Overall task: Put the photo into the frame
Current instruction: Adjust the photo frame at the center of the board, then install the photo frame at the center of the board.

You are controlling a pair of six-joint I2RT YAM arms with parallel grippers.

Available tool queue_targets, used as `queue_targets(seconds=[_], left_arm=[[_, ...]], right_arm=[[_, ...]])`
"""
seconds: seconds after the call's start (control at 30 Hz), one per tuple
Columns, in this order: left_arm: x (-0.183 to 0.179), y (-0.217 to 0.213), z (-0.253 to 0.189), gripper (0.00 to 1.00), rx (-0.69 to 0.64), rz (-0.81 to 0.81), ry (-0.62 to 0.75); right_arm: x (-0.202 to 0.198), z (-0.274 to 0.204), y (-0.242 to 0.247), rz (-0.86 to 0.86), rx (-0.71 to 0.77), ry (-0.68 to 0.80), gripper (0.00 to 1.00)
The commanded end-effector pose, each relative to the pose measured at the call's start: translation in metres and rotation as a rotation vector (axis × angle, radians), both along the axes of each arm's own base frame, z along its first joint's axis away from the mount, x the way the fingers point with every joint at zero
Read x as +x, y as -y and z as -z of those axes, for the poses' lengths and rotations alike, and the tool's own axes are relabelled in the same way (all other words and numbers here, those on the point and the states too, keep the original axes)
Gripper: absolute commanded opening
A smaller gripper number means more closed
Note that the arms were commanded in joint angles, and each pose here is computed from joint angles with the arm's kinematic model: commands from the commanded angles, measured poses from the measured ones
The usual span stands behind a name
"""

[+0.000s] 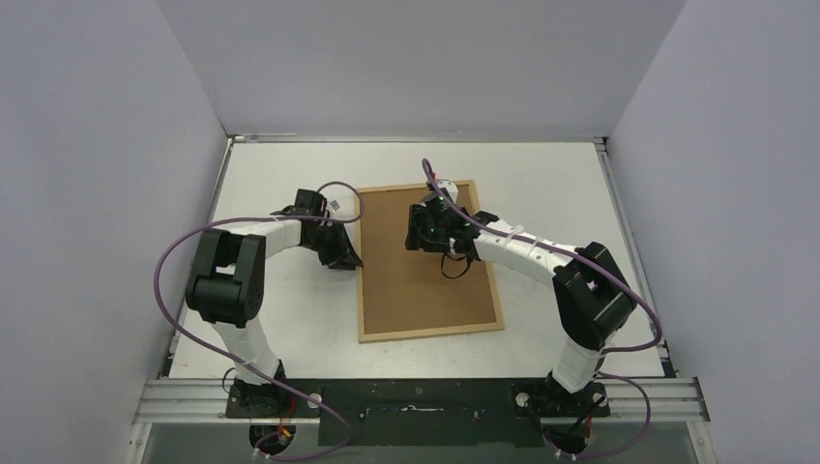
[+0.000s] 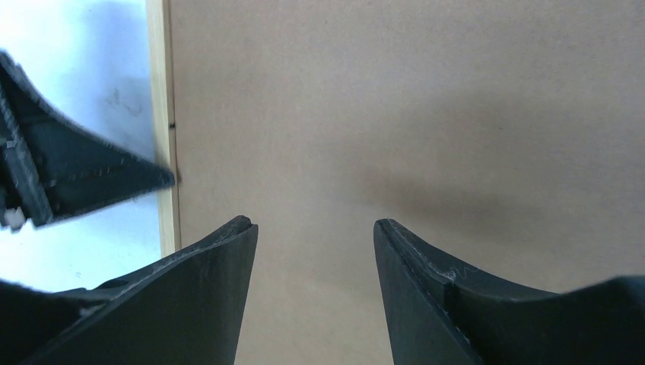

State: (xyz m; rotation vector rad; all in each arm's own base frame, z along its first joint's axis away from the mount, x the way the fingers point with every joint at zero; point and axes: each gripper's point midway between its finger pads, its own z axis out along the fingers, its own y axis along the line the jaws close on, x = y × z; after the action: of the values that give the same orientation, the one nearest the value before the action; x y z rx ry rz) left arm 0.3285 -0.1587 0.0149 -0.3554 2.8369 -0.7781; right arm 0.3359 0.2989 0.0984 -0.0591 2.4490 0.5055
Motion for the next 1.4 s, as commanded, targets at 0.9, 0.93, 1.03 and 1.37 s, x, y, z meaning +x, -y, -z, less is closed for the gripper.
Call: queue_targets(seconds=[0.9,0.93,1.03,1.37], left_arm=[[0.013,0.004,-0.032,0.41,-0.25,-0.177,-0.051],[0.015,0.004,-0.029,0.42,-0.25,-0.17,-0.05],[0.014,0.004,-0.018,0.43,-0.238,-0.17,-0.088],[-0.012,0.0,0.027,0.31,-0.176,-0.2,-0.23]], right_arm=[[-0.041,0.043,-0.076,-0.27,-0.245,-0.149,0.65],[-0.046,0.047,-0.08,-0.303,-0.244,-0.169,0.65],[-0.047,0.049,-0.079,-0.327,-0.278,-0.176,0.65],[-0.049,0.045,-0.088,-0.357,-0.254,-0.15,0.51]])
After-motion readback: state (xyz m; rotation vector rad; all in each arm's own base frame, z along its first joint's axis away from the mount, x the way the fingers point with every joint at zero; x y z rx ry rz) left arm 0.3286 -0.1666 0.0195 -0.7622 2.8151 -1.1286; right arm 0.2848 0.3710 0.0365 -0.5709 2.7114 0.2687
